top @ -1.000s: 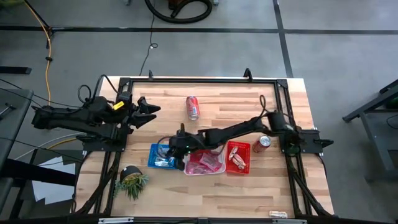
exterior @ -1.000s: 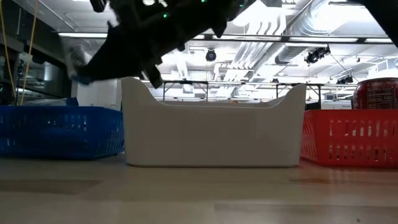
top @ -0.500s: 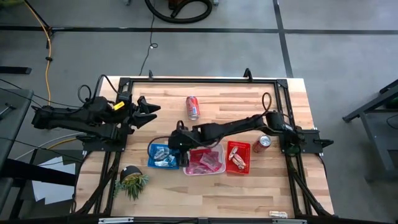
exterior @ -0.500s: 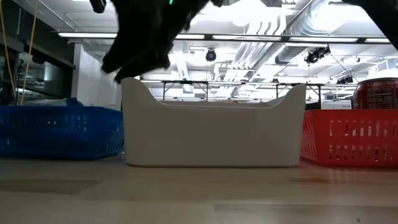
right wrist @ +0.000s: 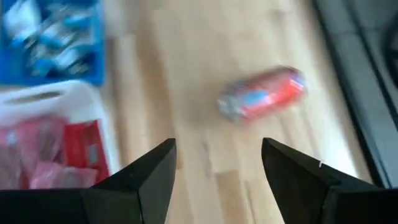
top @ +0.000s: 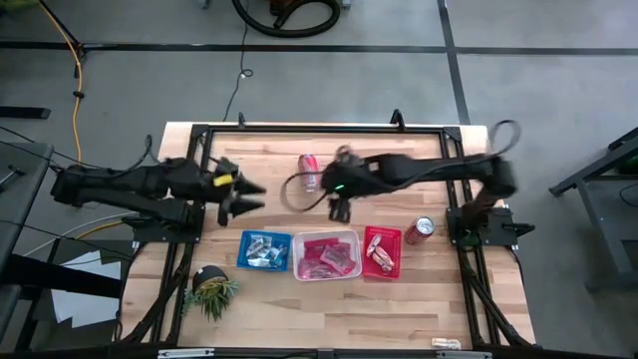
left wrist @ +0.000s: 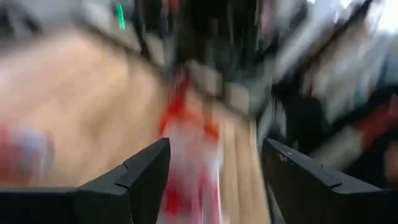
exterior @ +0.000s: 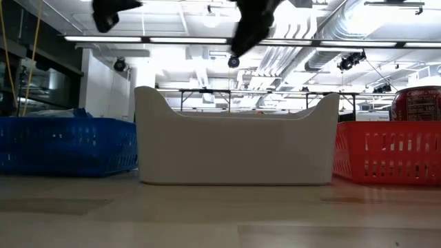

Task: Sort candy
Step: Adjust the flower pot on the table

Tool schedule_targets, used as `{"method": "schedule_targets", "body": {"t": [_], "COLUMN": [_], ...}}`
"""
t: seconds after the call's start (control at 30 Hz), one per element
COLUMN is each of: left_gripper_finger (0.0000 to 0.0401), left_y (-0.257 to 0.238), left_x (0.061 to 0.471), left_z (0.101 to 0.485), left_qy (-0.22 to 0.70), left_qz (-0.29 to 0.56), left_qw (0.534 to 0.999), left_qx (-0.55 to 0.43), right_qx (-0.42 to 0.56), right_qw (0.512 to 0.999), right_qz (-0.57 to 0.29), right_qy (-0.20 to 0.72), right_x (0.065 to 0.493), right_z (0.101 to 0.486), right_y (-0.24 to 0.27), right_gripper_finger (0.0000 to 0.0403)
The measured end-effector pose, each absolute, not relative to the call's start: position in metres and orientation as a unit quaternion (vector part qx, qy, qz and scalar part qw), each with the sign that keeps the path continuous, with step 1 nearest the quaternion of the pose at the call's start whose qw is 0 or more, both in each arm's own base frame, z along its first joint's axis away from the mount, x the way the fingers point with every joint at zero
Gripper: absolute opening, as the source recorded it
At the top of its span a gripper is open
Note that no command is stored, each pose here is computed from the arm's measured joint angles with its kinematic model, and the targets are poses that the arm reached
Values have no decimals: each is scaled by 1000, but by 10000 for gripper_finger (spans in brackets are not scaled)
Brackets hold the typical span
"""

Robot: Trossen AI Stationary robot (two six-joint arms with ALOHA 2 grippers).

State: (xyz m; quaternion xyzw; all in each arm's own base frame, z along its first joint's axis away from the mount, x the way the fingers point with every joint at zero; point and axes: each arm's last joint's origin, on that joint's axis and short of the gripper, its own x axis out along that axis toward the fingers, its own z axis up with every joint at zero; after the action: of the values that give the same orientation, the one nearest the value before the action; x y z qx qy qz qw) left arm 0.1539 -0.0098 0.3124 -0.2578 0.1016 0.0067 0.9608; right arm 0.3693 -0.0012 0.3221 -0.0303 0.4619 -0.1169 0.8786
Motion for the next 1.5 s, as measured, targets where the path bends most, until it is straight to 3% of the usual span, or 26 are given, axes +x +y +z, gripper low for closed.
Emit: {"method": "schedule_targets", "body": {"t": [0.1,0.23,0.3,0.4,0.43,0.57,0.9,1.13,1.5], "left_gripper_finger": [228,182,132,33,18,3,0,0,0], "left_y": [-22,-54,-74,-108,-119,-156,-202,-203,-180], "left_x": [156,156,152,146,143,130,121,113,96], "left_z": [315,313,306,295,291,278,239,220,222], "left_qy": [260,452,525,587,600,628,625,678,708], "left_qz": [-33,-90,-113,-147,-150,-110,-28,1,92], "left_qw": [934,856,813,767,756,742,771,735,696], "left_qx": [-243,-233,-224,-215,-214,-208,-119,-31,78], "right_qx": [17,82,107,134,141,160,150,150,152], "right_qw": [892,895,892,883,882,879,884,883,884], "right_qz": [-174,-225,-237,-242,-237,-227,-226,-221,-218], "right_qy": [417,377,369,379,383,387,380,385,385], "right_x": [332,294,280,268,266,264,265,264,264], "right_z": [324,312,304,289,284,270,258,258,258], "right_y": [-6,-7,-6,-5,-5,-4,-12,-18,-18], "right_gripper_finger": [222,177,136,43,23,13,2,0,0]}}
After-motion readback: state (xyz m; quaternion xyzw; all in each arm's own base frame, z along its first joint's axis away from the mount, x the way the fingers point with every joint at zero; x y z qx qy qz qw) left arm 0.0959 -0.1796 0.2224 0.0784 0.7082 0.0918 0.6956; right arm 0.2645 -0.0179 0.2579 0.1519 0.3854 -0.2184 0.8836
